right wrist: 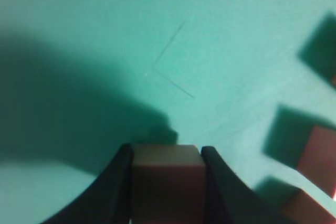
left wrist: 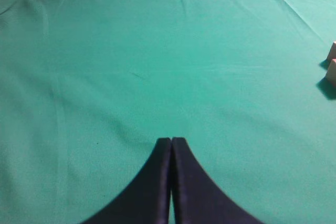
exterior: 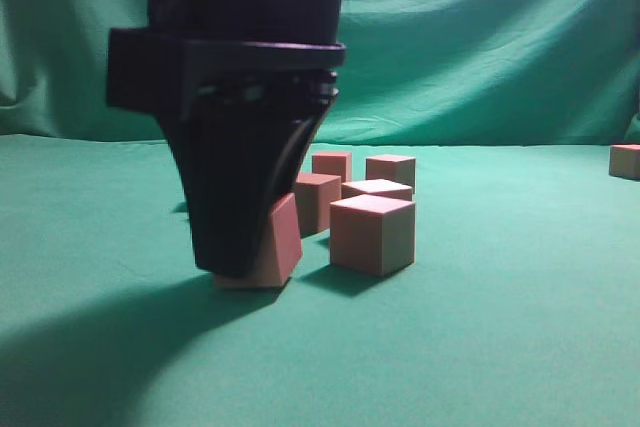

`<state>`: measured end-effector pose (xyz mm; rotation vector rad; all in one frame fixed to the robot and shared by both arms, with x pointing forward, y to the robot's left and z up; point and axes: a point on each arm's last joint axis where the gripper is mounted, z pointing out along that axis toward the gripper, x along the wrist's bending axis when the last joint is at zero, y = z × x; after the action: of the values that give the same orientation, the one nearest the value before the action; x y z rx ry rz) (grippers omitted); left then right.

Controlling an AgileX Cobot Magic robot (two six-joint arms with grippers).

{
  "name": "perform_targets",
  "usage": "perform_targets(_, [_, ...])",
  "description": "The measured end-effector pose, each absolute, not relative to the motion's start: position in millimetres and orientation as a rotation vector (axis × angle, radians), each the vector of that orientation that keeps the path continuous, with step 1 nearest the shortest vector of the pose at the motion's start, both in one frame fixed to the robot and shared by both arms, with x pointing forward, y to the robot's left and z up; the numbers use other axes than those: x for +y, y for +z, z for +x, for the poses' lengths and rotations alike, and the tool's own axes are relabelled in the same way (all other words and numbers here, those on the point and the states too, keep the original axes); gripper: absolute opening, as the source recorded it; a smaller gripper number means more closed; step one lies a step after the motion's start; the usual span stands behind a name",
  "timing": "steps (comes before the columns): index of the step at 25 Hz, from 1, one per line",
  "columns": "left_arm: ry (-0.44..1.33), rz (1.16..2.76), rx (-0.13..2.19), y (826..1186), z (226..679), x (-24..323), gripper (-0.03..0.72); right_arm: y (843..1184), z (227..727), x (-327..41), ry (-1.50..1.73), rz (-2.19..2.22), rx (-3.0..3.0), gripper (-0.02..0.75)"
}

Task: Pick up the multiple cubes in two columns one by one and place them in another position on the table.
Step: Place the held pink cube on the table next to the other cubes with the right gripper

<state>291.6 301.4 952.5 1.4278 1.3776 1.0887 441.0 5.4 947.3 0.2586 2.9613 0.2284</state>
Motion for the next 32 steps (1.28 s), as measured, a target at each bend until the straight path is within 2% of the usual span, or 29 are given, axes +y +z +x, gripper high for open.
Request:
perform_targets(12, [1.089,1.428,1.378,953,292,301,0.0,943,442,6,0.221,0.258,2.965,0.249])
perform_targets(18, [1.089,1.428,1.378,953,292,301,0.0,940,442,7,0.208,0.258,2.971,0.592])
perform_targets(20, [1.089,1.428,1.378,953,292,301,0.0,941,441,6,0.209,0.258,2.97,0.655])
perform_targets(22, [1.089,1.428,1.378,953,292,301,0.0,951,440,4,0.219,0.261,2.964,0.643])
perform_targets(23, [1.089,1.428,1.378,953,292,301,0.0,961,441,4,0.24,0.26,2.951,0.685])
perform_targets(26, [1.089,1.428,1.378,953,292,301,0.0,1002,440,0,0.309,0.262,2.904,0.67])
perform_targets(27, [1.089,1.428,1.378,953,292,301,0.0,1019,439,-2,0.34,0.265,2.876,0.615])
perform_targets(31, [1.089,1.428,1.378,953,292,301,0.0,1079,434,-24,0.373,0.293,2.76,0.488])
perform_targets(32, [1.089,1.428,1.378,953,292,301,0.0,1090,434,-32,0.342,0.303,2.715,0.492])
